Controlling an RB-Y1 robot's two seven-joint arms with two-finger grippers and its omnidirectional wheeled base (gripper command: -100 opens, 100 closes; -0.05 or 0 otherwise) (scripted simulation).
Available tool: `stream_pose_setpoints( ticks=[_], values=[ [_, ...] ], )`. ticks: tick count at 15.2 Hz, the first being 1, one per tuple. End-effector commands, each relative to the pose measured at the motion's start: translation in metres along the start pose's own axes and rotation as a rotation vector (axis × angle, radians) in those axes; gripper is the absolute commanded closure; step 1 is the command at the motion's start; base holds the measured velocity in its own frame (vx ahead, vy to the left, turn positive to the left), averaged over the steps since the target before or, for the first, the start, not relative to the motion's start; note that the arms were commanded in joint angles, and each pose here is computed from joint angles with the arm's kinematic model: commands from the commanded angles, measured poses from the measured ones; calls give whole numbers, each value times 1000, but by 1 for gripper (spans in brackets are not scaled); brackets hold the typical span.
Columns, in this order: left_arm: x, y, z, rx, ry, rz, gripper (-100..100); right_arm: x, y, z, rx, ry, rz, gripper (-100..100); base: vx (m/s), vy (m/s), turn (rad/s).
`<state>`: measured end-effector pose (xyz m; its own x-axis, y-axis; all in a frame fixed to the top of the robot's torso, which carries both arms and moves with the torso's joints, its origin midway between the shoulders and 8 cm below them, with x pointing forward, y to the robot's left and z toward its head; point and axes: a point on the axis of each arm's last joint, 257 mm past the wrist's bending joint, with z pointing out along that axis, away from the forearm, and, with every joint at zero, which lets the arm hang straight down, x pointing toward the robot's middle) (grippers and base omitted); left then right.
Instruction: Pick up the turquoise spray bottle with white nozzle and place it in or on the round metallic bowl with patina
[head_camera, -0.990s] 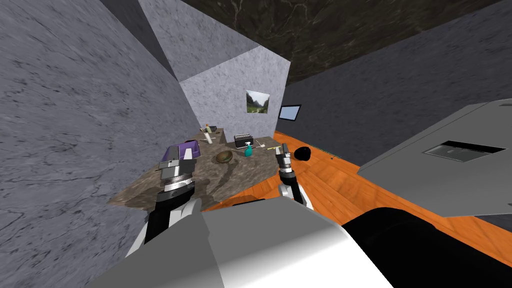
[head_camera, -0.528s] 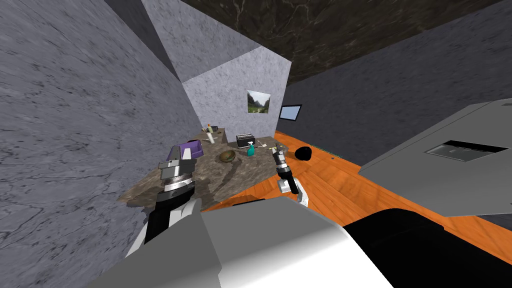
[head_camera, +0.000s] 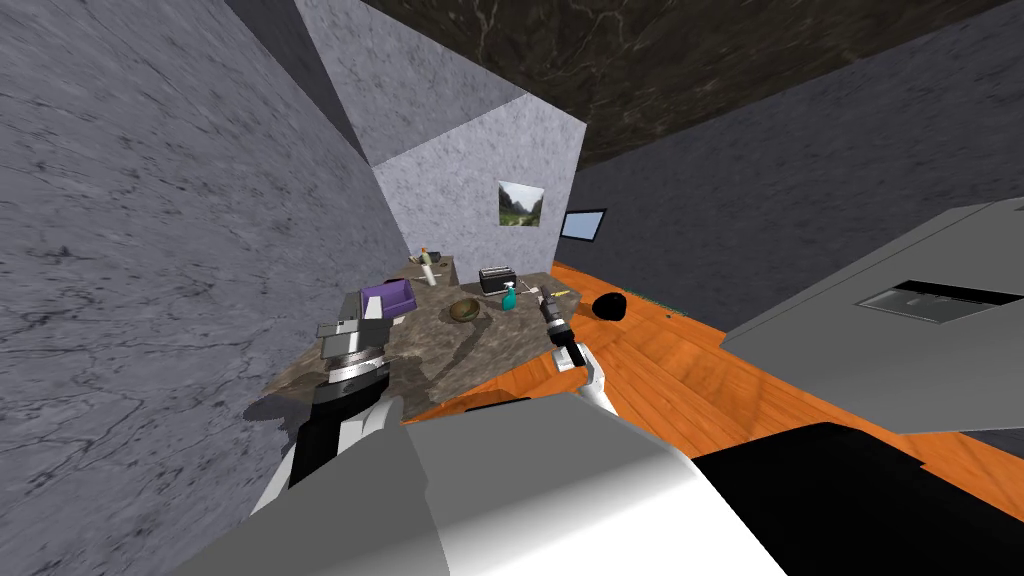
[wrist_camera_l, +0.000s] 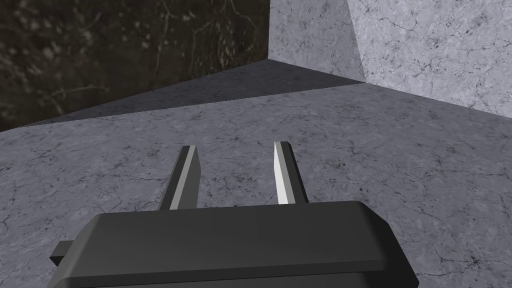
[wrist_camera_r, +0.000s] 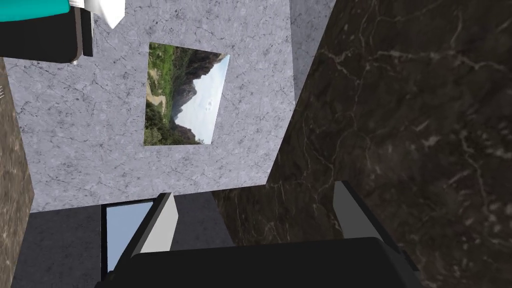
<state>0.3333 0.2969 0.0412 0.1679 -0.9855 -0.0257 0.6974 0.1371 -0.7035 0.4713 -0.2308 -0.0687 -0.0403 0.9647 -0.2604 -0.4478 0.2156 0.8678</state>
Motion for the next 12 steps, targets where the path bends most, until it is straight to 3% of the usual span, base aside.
stream_pose_setpoints(
  ticks=[1,12],
  values=[
    [0,0,0,0,0,0,0,-1,-20,11,51,15,-23,-100,-26,93,20],
    [0,0,0,0,0,0,0,-6,-88,45,243,39,-94,-100,-18,84,17]
  ],
)
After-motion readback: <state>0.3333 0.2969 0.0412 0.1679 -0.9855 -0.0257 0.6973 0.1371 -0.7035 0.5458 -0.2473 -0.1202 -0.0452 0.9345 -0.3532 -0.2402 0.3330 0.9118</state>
